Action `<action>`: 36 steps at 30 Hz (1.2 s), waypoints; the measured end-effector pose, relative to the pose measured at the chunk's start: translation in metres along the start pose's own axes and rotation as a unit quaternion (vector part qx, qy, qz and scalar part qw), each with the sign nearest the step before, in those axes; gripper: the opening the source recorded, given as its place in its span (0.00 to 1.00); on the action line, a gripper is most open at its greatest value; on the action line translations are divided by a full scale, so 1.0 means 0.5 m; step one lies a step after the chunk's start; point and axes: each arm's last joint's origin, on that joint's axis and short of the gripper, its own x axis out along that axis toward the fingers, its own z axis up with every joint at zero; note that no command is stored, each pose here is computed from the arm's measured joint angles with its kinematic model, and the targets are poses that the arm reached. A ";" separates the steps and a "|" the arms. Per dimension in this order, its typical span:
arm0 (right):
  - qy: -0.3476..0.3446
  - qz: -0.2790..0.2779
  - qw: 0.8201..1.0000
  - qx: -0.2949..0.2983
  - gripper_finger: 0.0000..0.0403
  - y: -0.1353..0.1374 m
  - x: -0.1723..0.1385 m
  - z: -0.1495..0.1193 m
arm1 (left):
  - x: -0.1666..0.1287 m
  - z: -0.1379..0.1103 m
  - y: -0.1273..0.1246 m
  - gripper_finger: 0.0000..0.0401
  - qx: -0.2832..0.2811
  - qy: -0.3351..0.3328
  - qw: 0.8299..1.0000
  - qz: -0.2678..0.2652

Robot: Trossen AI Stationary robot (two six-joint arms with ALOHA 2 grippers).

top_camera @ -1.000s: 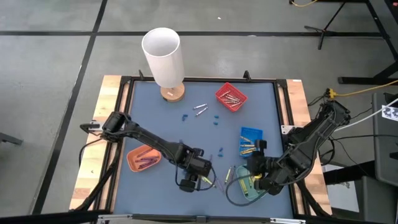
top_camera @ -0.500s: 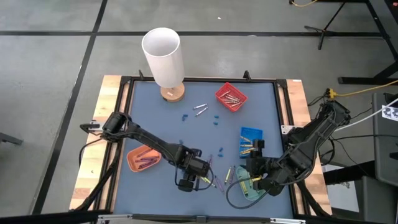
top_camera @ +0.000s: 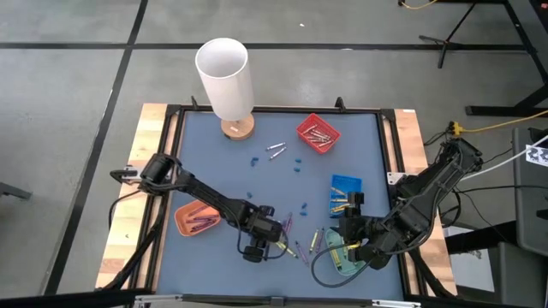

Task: Sort crayons
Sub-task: Put the green crayon into the green bin

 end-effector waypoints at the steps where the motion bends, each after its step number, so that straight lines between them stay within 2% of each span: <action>1: 0.000 0.000 1.000 0.000 0.33 0.000 0.000 0.000 | 0.001 -0.004 0.001 0.31 0.000 0.002 1.000 0.000; 8: 0.000 0.000 1.000 0.000 0.33 0.000 0.000 0.000 | 0.004 -0.010 0.002 0.29 0.000 0.004 1.000 0.001; 25: 0.000 0.000 1.000 0.001 0.33 0.000 0.000 0.000 | 0.007 -0.009 0.002 0.08 0.001 -0.003 1.000 0.015; 36: 0.000 0.001 1.000 0.001 0.33 0.000 0.000 0.000 | -0.002 0.008 -0.008 0.02 0.008 -0.012 1.000 0.021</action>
